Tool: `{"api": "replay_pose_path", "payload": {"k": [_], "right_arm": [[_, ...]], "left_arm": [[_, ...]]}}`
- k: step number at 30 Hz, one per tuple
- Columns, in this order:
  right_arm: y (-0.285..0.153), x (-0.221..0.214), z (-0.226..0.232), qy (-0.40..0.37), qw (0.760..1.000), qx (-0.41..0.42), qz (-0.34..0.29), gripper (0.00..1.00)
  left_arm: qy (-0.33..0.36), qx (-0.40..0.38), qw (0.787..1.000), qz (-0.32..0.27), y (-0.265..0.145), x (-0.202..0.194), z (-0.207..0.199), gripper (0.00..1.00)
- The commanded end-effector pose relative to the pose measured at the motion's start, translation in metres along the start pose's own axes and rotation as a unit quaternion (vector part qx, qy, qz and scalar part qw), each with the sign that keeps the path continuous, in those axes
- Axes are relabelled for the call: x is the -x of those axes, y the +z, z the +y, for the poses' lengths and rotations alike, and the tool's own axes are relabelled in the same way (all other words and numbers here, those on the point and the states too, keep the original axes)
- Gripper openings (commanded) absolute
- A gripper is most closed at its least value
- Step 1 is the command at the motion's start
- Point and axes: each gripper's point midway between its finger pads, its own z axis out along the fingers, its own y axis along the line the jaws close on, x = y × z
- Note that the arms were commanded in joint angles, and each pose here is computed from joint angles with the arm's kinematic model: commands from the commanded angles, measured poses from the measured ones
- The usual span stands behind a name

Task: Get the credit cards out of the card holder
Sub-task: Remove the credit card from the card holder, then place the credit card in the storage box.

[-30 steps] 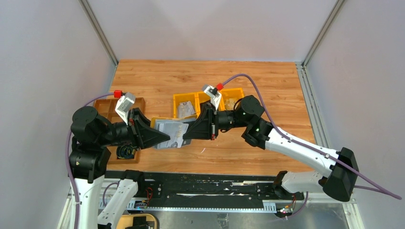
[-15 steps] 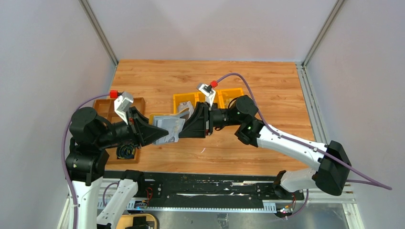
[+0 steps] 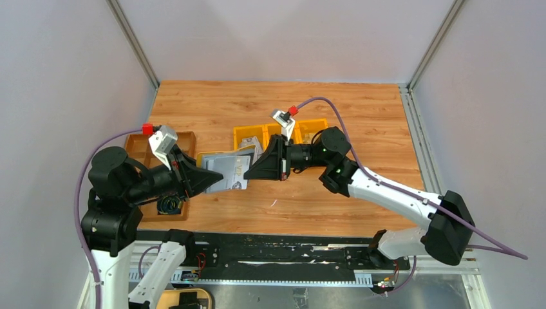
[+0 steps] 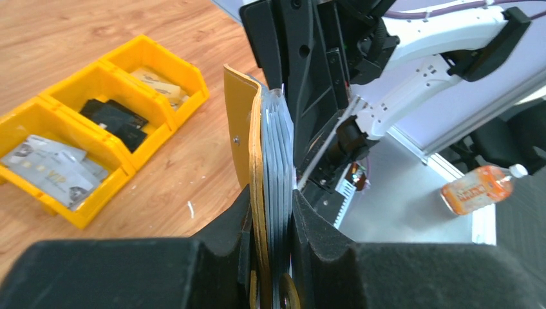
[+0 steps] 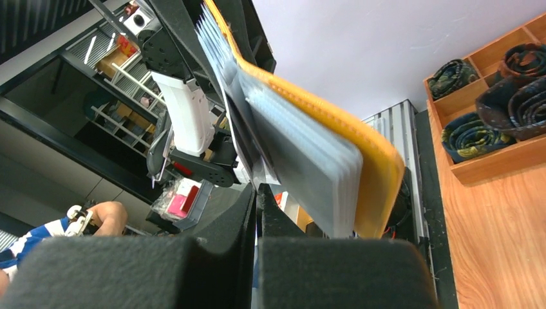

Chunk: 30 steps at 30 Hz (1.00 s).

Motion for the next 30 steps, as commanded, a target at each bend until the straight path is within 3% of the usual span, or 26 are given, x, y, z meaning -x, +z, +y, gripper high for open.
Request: {"api": "replay_pose_path", "payload": {"k": [1,8,13,20,30], "right_arm": [[-0.015,0.008,0.009,-0.025,1.000,0.005,-0.013,0.00],[-0.030,0.006,-0.008,-0.026,0.999,-0.038,0.001,0.00],[-0.070,0.019,-0.054,-0.010,0.989,-0.147,-0.008,0.00],[-0.138,0.027,-0.139,-0.003,0.935,-0.355,0.017,0.00],[-0.097,0.012,-0.256,0.054,0.914,-0.392,0.086,0.00]], "left_arm": [[0.036,0.046,0.998,-0.014,-0.003,0.009,0.012,0.00],[0.048,0.149,0.987,-0.032,-0.010,0.016,0.049,0.00],[0.077,0.218,0.973,-0.023,-0.019,0.014,0.076,0.00],[0.096,0.190,0.977,-0.007,-0.018,0.007,0.067,0.00],[0.112,0.038,0.993,-0.005,-0.016,0.000,0.001,0.00]]}}
